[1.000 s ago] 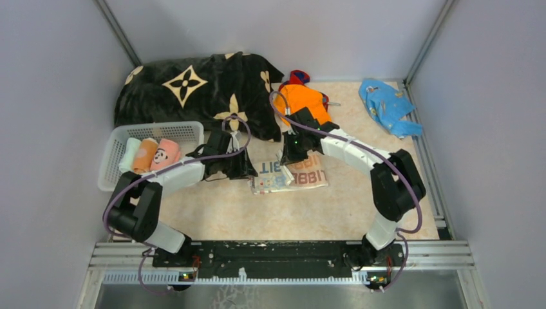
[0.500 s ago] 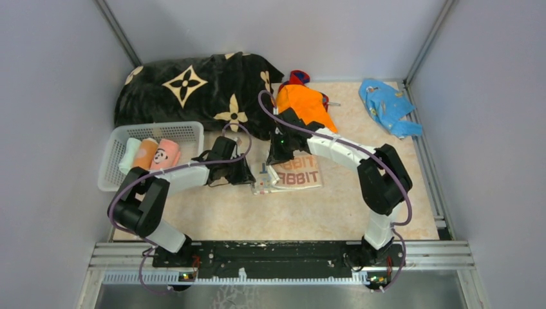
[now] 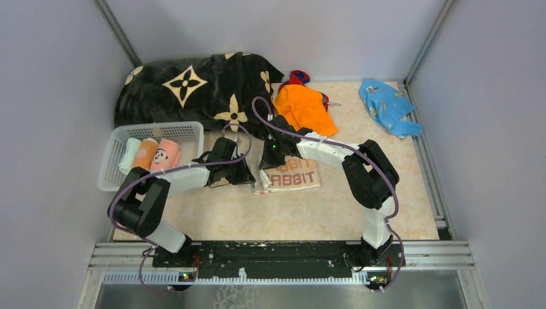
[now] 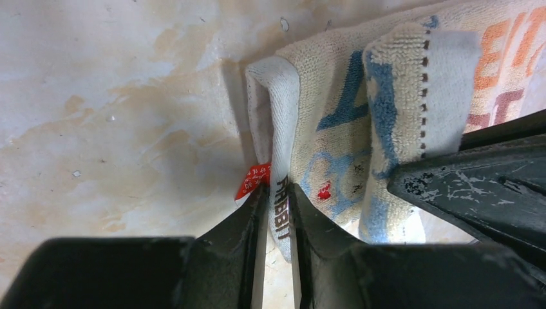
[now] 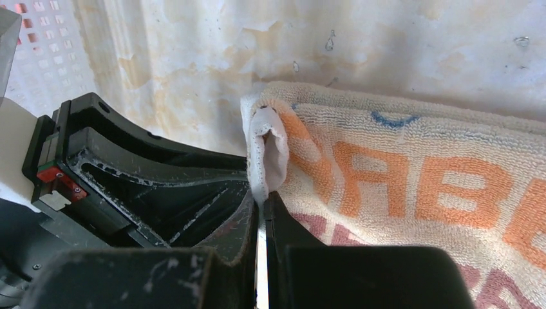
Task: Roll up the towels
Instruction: Fold the towel at the center of the board.
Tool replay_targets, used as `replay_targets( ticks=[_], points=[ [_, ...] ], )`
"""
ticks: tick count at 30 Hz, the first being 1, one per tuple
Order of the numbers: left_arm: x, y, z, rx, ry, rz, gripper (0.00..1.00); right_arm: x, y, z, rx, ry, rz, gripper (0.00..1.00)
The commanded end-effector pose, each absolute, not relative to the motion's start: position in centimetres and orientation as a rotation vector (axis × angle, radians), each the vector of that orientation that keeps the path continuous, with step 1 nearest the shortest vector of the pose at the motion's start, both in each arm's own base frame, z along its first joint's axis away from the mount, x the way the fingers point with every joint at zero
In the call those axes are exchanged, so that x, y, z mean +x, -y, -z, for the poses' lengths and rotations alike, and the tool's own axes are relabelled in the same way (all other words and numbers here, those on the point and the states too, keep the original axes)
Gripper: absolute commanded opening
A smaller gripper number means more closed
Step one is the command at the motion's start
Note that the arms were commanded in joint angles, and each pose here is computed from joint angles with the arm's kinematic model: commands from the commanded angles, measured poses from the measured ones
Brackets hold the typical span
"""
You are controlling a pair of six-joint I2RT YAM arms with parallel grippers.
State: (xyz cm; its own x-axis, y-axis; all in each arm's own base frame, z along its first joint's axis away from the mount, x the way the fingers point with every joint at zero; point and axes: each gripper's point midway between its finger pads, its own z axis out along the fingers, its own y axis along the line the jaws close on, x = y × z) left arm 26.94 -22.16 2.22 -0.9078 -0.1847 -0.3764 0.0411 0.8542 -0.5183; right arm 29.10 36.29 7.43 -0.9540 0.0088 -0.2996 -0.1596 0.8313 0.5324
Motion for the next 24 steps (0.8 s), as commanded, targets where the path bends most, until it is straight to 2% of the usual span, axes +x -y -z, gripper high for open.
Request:
replay_targets(
  ticks=[1, 6, 12, 15, 20, 24],
  points=[
    [25.8, 21.8, -0.7, -0.106, -2.653, 0.715, 0.24, 29.9, -38.4, -8.1, -0.107, -2.66, -0.889, 0.0],
    [25.8, 21.7, -0.8, -0.107, -2.654, 0.703, 0.24, 29.4, -38.4, -6.2, -0.123, -2.708, -0.866, 0.01],
    [26.0, 21.1, -1.2, -0.119, -2.642, 0.656, 0.27, 29.2, -38.3, -7.8, -0.205, -2.677, -0.866, 0.3],
    [25.9, 20.8, -1.3, -0.126, -2.643, 0.638, 0.28, 29.1, -37.7, -9.9, -0.258, -2.62, -0.861, 0.4],
    [25.8, 20.3, -1.7, -0.135, -2.641, 0.614, 0.31, 29.1, -34.8, -13.0, -0.3, -2.512, -0.827, 0.44],
    [25.7, 19.5, -2.7, -0.142, -2.62, 0.572, 0.34, 28.8, -31.7, -14.2, -0.265, -2.443, -0.91, 0.49]
  ],
)
